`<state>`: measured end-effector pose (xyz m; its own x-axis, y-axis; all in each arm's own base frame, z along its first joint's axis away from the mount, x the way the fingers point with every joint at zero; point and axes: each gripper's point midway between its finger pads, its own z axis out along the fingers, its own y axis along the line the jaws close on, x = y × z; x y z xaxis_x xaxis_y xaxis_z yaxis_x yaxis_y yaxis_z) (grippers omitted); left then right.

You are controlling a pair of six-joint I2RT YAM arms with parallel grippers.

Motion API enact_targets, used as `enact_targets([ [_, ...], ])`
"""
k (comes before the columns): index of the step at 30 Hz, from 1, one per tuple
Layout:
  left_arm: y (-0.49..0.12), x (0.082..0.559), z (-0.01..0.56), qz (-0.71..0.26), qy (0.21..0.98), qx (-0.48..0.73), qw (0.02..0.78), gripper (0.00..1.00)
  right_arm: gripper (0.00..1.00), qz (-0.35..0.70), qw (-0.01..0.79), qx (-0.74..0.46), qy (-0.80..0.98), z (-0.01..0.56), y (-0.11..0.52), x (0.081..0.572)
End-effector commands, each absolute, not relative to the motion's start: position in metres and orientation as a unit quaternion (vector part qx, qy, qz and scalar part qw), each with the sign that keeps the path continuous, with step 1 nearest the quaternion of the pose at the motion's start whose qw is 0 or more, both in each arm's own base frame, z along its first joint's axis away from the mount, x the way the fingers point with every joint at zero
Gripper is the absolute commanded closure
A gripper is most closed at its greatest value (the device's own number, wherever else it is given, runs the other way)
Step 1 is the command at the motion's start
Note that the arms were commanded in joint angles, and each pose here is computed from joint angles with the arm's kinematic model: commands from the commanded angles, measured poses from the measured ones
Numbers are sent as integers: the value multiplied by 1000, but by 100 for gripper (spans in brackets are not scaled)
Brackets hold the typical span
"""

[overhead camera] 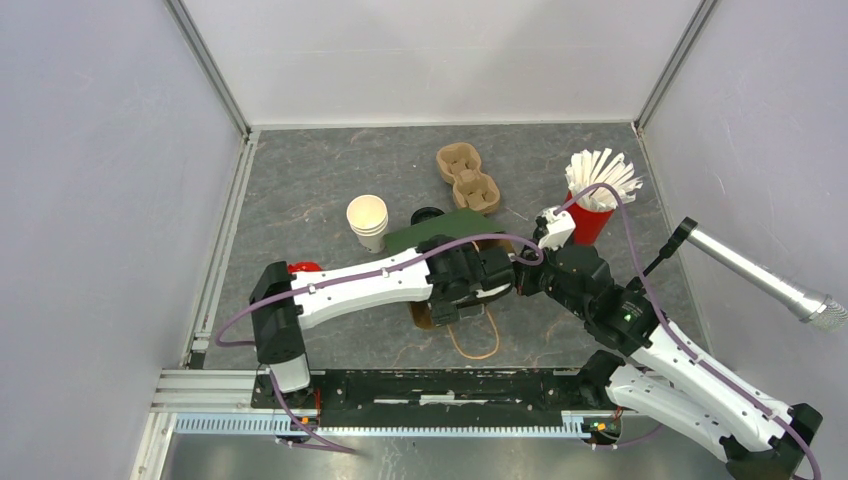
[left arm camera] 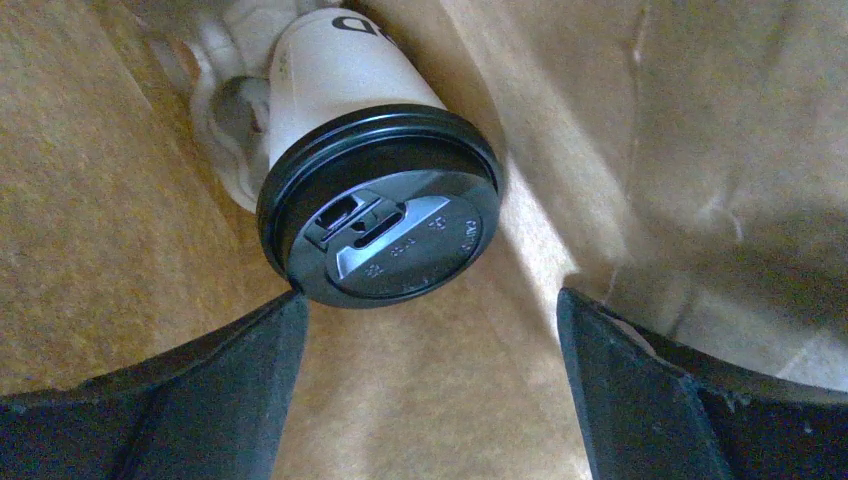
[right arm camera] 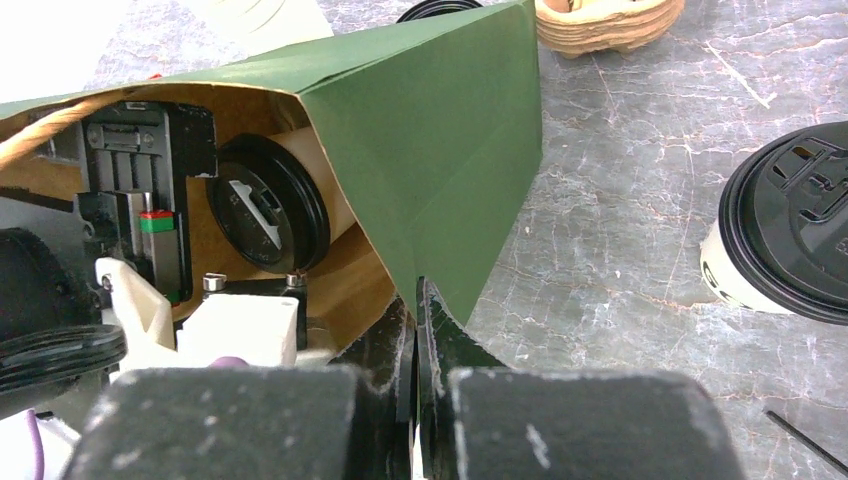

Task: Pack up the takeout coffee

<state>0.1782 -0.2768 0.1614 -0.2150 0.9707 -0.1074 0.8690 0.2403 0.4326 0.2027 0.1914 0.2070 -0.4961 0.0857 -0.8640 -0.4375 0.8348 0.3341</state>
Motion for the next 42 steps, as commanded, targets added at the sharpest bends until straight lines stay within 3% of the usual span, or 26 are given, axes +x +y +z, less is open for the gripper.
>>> enact_targets([
  [1, -299, 214, 177, 104, 781, 549, 278, 0, 100, 314, 488, -149, 800, 221, 210, 190],
  [18, -292, 239, 152, 130, 739, 583, 312, 3, 100, 317, 475, -156, 806, 216, 216, 190],
  [36, -284, 214, 183, 75, 745, 587, 308, 26, 100, 317, 481, -148, 804, 223, 214, 191],
  [42, -285, 206, 189, 63, 744, 590, 306, 28, 100, 322, 478, -147, 804, 228, 215, 189],
])
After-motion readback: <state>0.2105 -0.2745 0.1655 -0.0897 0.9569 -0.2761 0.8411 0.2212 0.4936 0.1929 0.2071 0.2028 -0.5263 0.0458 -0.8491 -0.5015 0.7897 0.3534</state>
